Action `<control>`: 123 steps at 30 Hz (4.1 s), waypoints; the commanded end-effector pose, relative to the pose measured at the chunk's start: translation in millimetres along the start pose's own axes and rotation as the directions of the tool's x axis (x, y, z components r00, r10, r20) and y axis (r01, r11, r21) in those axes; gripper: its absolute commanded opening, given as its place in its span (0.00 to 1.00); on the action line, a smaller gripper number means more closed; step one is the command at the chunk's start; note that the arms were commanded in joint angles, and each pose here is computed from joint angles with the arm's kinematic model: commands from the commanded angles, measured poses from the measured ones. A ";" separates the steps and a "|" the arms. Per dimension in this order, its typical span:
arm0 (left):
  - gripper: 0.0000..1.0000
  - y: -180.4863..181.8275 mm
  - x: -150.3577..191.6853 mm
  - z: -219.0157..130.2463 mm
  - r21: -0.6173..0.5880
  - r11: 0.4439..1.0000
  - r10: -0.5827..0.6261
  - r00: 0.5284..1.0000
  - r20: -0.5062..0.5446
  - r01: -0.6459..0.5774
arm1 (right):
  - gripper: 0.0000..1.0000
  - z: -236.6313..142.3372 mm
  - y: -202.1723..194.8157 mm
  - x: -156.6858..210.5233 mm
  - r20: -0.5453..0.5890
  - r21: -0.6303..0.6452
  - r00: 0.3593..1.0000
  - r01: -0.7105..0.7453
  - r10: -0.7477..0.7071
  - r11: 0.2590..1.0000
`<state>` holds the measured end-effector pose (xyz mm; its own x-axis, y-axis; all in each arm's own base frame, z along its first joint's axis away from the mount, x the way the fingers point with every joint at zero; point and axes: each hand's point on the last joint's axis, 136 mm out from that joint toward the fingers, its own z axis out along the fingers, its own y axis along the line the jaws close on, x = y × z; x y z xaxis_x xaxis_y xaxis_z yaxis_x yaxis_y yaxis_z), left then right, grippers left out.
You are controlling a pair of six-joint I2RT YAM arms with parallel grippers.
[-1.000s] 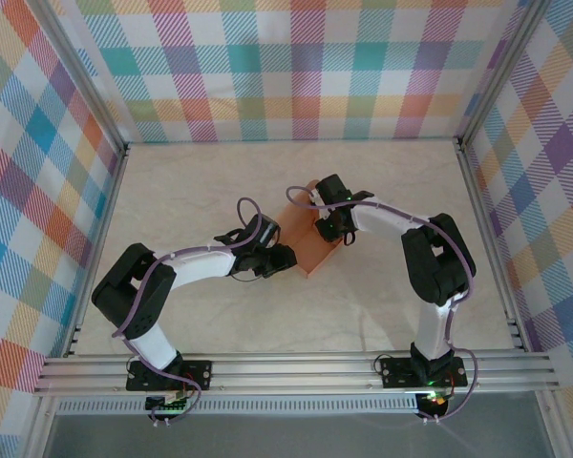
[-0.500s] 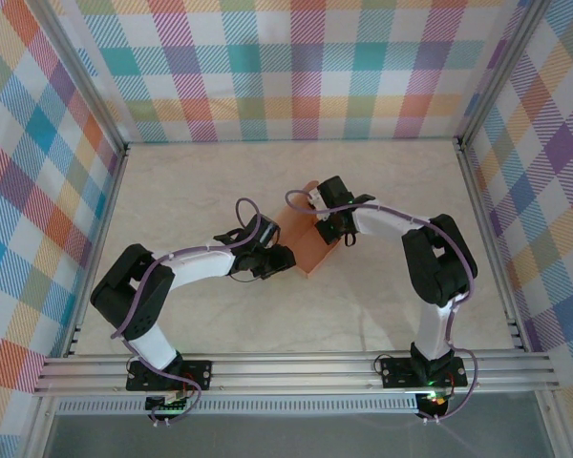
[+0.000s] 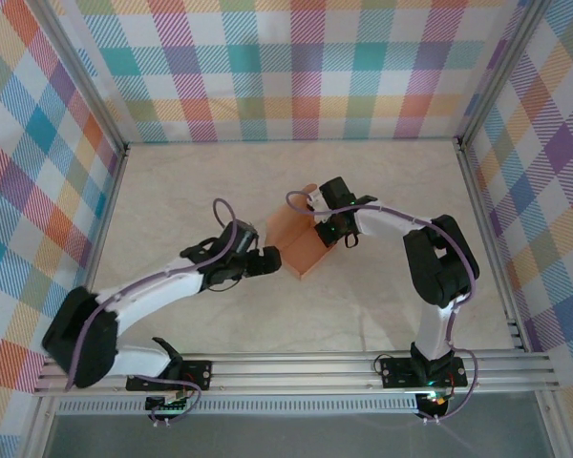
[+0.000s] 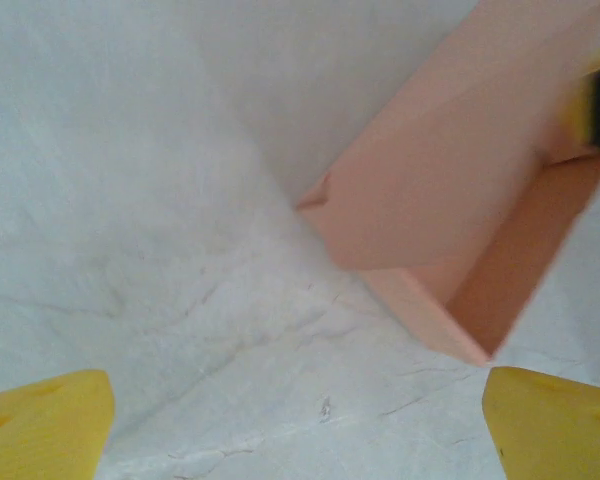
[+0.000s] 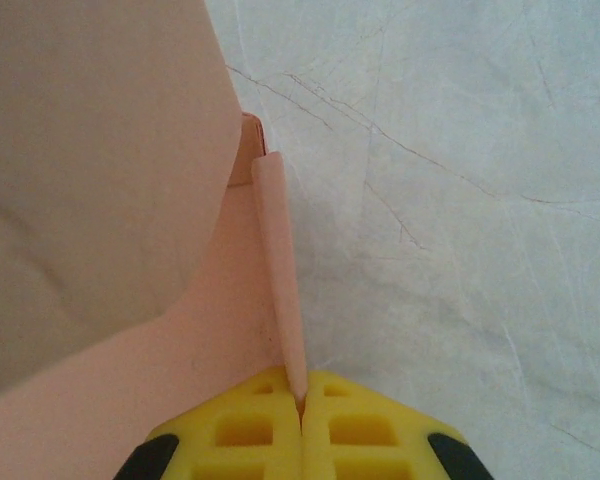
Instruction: Fold the paper box
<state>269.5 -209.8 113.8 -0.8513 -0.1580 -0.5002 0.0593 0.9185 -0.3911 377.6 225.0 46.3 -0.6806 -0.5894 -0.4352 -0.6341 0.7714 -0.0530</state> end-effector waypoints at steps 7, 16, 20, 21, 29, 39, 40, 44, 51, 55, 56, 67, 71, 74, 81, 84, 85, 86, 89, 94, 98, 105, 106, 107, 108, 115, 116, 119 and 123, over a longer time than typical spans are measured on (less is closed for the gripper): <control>0.84 -4.1 -71.9 -17.7 -0.056 0.983 0.179 0.974 0.142 -0.173 | 0.00 4.7 8.1 44.2 -0.138 -0.050 0.990 0.025 -0.031 0.998; 0.75 35.8 -115.9 10.5 -0.151 0.983 -0.084 0.991 0.103 0.099 | 0.00 2.7 11.3 47.7 -0.119 -0.065 0.991 0.059 -0.066 0.996; 0.74 40.7 -116.2 34.8 -0.157 0.977 -0.140 0.990 0.024 0.142 | 0.00 1.6 13.1 48.9 -0.116 -0.074 0.991 0.065 -0.073 0.995; 0.74 39.0 -115.9 40.0 -0.150 0.978 -0.145 0.989 0.012 0.145 | 0.00 1.8 12.2 49.4 -0.118 -0.070 0.990 0.067 -0.075 0.995; 0.65 32.7 -108.2 61.2 -0.103 0.984 -0.152 0.987 -0.045 0.147 | 0.07 4.6 13.3 50.8 -0.144 -0.083 0.986 0.074 -0.085 0.994; 0.60 29.8 -102.9 70.6 -0.071 0.984 -0.166 0.984 -0.060 0.161 | 0.16 9.0 7.3 47.9 -0.180 -0.034 0.978 0.097 -0.102 0.995; 0.60 29.7 -102.9 70.9 -0.070 0.984 -0.167 0.984 -0.061 0.163 | 0.16 9.7 6.7 49.0 -0.190 -0.028 0.975 0.109 -0.112 0.994; 0.60 28.5 -102.7 72.3 -0.064 0.984 -0.168 0.984 -0.066 0.164 | 0.05 13.6 6.5 55.7 -0.236 -0.002 0.961 0.149 -0.145 0.989; 0.59 28.2 -101.8 73.4 -0.061 0.985 -0.168 0.983 -0.071 0.164 | 0.00 23.9 -3.9 67.4 -0.329 0.105 0.923 0.245 -0.199 0.964; 0.59 26.8 -101.2 73.8 -0.054 0.984 -0.171 0.982 -0.074 0.168 | 0.00 31.6 -7.1 75.6 -0.365 0.140 0.906 0.282 -0.215 0.949; 0.59 27.2 -101.0 73.8 -0.055 0.984 -0.171 0.983 -0.073 0.167 | 0.00 34.2 -7.5 79.1 -0.375 0.141 0.902 0.283 -0.214 0.949; 0.60 27.9 -100.4 69.4 -0.059 0.986 -0.157 0.985 -0.072 0.153 | 0.25 0.5 8.4 24.7 -0.145 0.051 0.983 0.121 -0.113 0.991; 0.59 24.5 -98.4 66.6 -0.040 0.987 -0.156 0.985 -0.080 0.153 | 0.32 -7.4 8.5 9.6 -0.097 0.042 0.991 0.096 -0.091 0.995; 0.60 20.4 -96.3 64.8 -0.018 0.987 -0.160 0.984 -0.080 0.159 | 0.41 -7.9 10.1 7.3 -0.085 0.031 0.994 0.073 -0.070 0.997; 0.61 18.4 -93.9 63.8 -0.010 0.988 -0.155 0.984 -0.083 0.154 | 0.52 -12.6 17.6 -4.2 -0.044 -0.014 0.998 0.041 -0.042 0.999; 0.61 17.5 -93.8 63.4 -0.007 0.988 -0.152 0.985 -0.083 0.152 | 0.52 -12.3 14.9 -3.5 -0.058 0.002 0.997 0.048 -0.048 0.999; 0.61 16.7 -94.6 62.9 -0.004 0.989 -0.150 0.985 -0.081 0.150 | 0.53 -13.1 14.8 -4.1 -0.054 -0.002 0.997 0.046 -0.046 0.999; 0.61 17.0 -94.0 63.1 -0.004 0.989 -0.150 0.985 -0.082 0.150 | 0.54 -14.9 17.7 -4.4 -0.046 -0.023 0.998 0.042 -0.043 0.999; 0.61 17.2 -93.0 63.3 -0.005 0.989 -0.149 0.985 -0.084 0.149 | 0.59 -22.6 32.0 -8.1 -0.012 -0.119 0.999 0.047 -0.049 0.992; 0.61 16.3 -93.0 63.8 -0.001 0.989 -0.149 0.985 -0.082 0.149 | 0.65 -25.8 39.4 -15.1 0.024 -0.199 1.000 0.010 -0.006 0.980; 0.61 13.5 -93.1 62.1 0.008 0.989 -0.146 0.986 -0.083 0.148 | 0.65 -24.6 30.1 -24.6 0.048 -0.202 0.995 -0.072 0.084 0.977; 0.61 9.5 -92.5 59.1 0.023 0.989 -0.141 0.987 -0.079 0.143 | 0.42 -4.7 17.7 -17.4 -0.045 -0.154 0.993 -0.112 0.106 0.982; 0.61 9.3 -92.2 59.7 0.023 0.989 -0.141 0.987 -0.080 0.144 | 0.36 -2.1 17.0 -16.8 -0.055 -0.151 0.993 -0.114 0.106 0.982; 0.61 8.4 -91.8 59.8 0.025 0.989 -0.140 0.987 -0.081 0.143 | 0.29 0.0 16.6 -15.7 -0.063 -0.148 0.992 -0.113 0.105 0.982; 0.61 7.2 -91.4 59.9 0.028 0.990 -0.138 0.987 -0.082 0.141 | 0.24 2.2 15.8 -13.5 -0.074 -0.143 0.992 -0.114 0.104 0.983; 0.61 5.0 -90.8 60.1 0.032 0.990 -0.135 0.987 -0.082 0.138 | 0.17 17.8 13.0 9.5 -0.144 -0.094 0.989 -0.037 0.023 0.995; 0.61 5.1 -90.5 60.2 0.032 0.990 -0.135 0.987 -0.083 0.138 | 0.18 19.0 12.0 12.3 -0.153 -0.086 0.988 -0.029 0.016 0.996; 0.61 3.9 -90.9 60.4 0.035 0.990 -0.134 0.988 -0.083 0.137 | 0.11 21.3 10.3 18.6 -0.175 -0.068 0.984 -0.020 0.008 0.997; 0.61 1.4 -91.0 61.1 0.041 0.990 -0.131 0.988 -0.086 0.134 | 0.00 25.6 10.4 24.0 -0.204 -0.029 0.979 0.016 -0.022 0.999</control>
<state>382.9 -210.5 100.7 -0.8977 -0.2482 -0.3640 -0.0570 0.8847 -0.4627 379.8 237.4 36.3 -0.7248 -0.5932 -0.3504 -0.6375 0.7704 0.0145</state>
